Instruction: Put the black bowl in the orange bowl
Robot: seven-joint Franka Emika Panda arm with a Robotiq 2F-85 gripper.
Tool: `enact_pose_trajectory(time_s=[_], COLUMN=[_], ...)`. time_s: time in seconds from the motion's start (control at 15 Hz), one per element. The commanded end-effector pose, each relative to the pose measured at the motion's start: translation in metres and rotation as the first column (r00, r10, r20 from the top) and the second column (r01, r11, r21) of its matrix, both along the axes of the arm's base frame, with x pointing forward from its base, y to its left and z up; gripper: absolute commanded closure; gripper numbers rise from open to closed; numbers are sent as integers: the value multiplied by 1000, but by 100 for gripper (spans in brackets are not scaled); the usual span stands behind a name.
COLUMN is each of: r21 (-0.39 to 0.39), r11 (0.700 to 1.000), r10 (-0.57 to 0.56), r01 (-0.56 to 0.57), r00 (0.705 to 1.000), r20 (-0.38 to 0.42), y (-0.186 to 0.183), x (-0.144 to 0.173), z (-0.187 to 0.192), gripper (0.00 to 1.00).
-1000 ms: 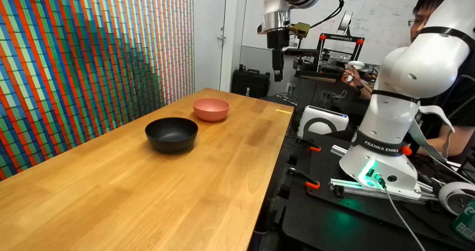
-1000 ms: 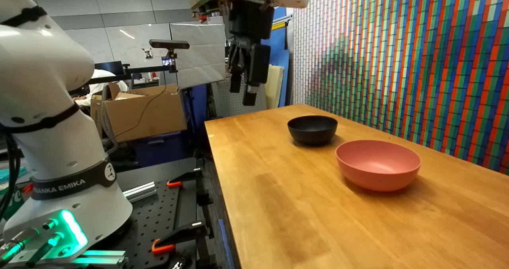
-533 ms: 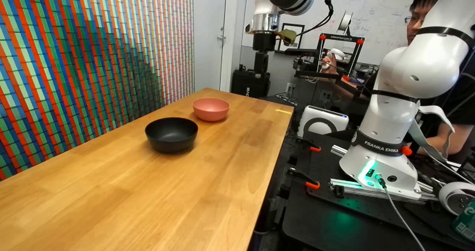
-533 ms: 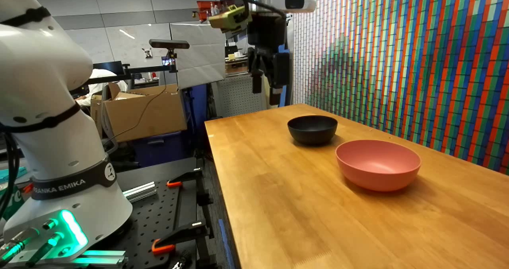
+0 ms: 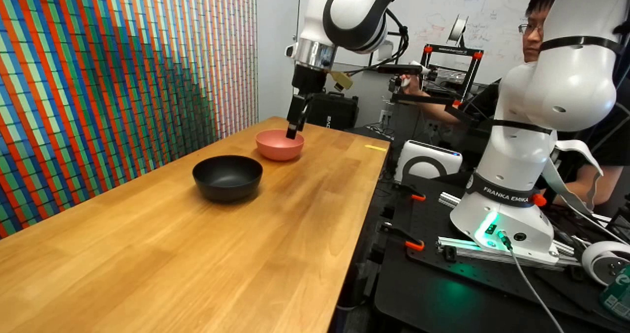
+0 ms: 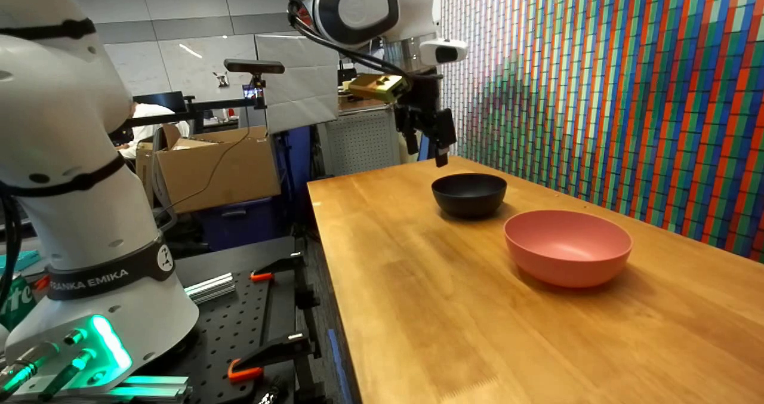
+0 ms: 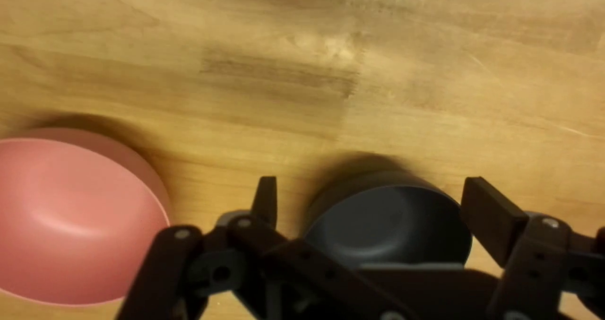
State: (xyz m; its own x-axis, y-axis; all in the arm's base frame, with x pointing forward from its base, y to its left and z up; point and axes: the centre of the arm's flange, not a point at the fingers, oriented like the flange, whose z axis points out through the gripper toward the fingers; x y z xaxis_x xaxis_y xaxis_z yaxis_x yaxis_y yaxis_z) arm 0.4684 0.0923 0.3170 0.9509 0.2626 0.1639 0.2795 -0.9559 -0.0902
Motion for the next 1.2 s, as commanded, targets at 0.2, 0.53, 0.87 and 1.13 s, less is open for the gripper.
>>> enact_pose_trajectory(time_s=[0.2,0.53,0.87,1.13], r21=[-66,-80,-90,-96], r11=[998,996,994,995], r10=[3,-38,-52,-32], r01=[5,49,62,40], r00=[993,990,993,997], r20=[119,136,106,77], y=[41,51,56,64], x=[76,117,123,120], z=[-52,-75,-106,-126], gripper=[0,0,0,26])
